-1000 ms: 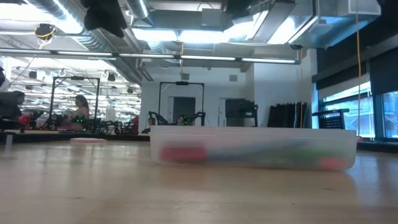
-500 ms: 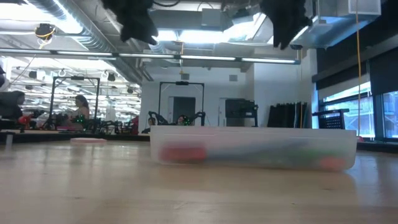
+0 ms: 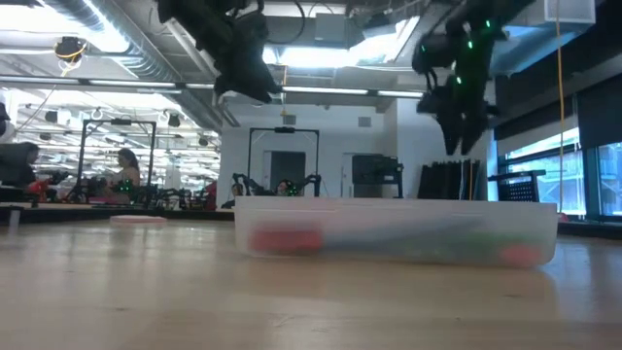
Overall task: Pack school essentials
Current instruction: Put the crayon box into the orange supply box
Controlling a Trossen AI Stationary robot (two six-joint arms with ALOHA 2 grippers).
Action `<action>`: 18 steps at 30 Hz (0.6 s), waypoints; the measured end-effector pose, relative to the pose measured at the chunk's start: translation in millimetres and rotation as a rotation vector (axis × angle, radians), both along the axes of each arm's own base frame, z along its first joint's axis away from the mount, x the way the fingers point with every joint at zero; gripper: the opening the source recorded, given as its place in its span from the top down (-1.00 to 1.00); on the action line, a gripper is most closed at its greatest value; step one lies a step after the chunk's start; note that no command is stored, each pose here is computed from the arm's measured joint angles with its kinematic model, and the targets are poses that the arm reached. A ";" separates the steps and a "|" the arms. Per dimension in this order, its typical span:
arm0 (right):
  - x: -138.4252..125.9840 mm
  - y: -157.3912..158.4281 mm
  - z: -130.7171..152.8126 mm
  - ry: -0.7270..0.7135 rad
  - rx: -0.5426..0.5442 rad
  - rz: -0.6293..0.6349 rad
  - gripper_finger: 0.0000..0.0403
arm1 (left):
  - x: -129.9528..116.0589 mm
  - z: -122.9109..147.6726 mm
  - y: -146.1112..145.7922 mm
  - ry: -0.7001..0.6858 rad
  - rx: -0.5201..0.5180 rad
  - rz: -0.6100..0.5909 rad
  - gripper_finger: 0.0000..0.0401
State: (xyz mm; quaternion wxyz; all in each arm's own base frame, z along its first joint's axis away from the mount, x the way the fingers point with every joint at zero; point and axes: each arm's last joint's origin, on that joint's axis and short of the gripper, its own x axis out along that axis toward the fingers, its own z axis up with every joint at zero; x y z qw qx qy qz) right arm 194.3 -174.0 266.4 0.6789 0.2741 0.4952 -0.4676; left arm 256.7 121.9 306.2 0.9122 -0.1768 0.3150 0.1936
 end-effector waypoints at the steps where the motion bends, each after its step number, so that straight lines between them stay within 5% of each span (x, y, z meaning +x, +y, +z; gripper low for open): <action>1: -4.6 -3.1 -6.6 0.009 0.007 -0.023 0.12 | 1.0 -1.2 0.1 0.004 -0.002 -0.001 0.29; 18: -36.9 -7.9 -83.4 0.001 0.063 -0.121 0.12 | 4.0 1.0 1.4 -0.030 0.018 0.002 0.29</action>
